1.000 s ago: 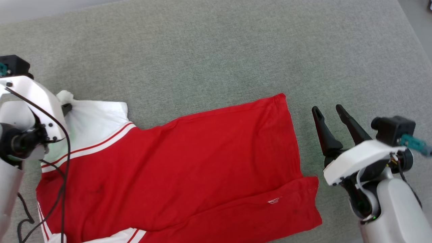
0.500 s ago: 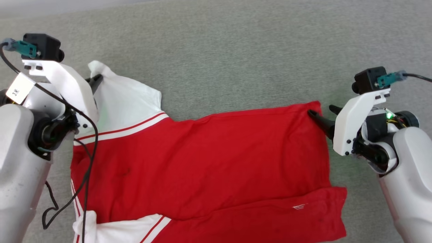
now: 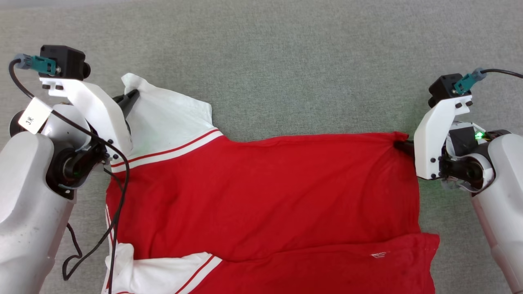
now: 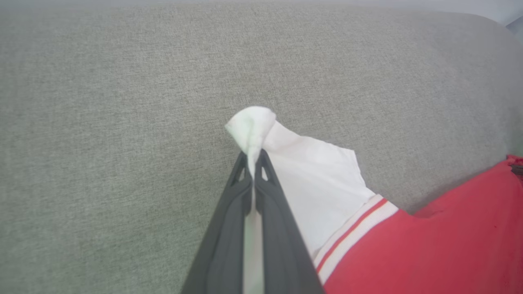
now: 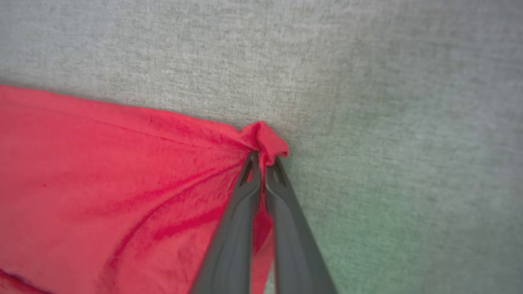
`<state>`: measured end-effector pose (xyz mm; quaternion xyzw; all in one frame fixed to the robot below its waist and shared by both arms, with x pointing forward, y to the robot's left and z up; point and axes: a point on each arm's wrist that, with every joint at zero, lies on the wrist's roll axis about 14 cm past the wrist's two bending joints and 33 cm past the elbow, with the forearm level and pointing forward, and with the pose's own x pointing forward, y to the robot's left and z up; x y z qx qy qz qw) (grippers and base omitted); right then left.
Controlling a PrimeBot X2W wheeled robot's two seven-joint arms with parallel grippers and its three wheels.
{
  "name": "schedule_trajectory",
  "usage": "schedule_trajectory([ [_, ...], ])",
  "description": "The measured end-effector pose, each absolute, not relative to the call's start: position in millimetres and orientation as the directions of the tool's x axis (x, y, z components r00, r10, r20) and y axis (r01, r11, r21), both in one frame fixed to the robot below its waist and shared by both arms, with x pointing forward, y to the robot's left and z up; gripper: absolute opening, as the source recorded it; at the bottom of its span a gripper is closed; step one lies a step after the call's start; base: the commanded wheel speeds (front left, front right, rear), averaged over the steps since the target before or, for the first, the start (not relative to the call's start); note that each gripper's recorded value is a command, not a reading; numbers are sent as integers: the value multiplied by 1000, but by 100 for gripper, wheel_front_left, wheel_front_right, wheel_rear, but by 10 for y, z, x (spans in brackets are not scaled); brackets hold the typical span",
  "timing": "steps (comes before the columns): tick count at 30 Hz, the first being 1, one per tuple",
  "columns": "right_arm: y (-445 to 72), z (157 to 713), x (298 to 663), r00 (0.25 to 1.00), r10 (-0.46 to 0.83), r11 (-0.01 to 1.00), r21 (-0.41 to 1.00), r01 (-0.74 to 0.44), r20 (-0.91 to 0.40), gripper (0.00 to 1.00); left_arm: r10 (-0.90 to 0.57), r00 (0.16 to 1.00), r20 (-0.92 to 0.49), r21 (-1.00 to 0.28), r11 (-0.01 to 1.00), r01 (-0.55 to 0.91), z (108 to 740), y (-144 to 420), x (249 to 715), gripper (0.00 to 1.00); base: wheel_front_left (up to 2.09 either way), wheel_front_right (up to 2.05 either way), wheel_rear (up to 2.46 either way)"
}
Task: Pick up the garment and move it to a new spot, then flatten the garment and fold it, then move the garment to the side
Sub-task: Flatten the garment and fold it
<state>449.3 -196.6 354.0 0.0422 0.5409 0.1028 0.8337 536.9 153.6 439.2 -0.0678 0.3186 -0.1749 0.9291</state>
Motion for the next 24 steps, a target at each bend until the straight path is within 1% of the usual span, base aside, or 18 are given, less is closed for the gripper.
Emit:
schedule_trajectory([
  [3,-1972,3664,4587,453,224,974,188,-124,-863,0,-365,756,-543,-241,931,275,4478,1555,5361,0,0,0,0],
  [8,-2042,4055,4779,594,222,975,182,-127,-774,0,-350,797,-492,-244,934,260,4647,1628,5281,0,0,0,0],
  [10,-2056,4177,4771,634,221,975,181,-129,-741,0,-341,817,-465,-247,936,250,4732,1670,5229,0,0,0,0],
  [14,-2098,4274,4603,675,214,976,185,-116,-706,0,-309,852,-424,-259,942,213,4830,1796,5048,0,0,0,0],
  [15,-2107,4325,4434,700,211,976,189,-110,-682,0,-280,869,-409,-275,945,175,4836,1901,4842,0,0,0,0],
  [17,-2141,4333,4300,713,202,976,195,-93,-671,0,-265,876,-404,-288,945,153,4829,1949,4685,0,0,0,0],
  [24,-2068,4202,3838,714,208,966,254,-43,-669,0,-213,873,-438,-329,942,65,4619,2072,4099,0,0,0,0],
])
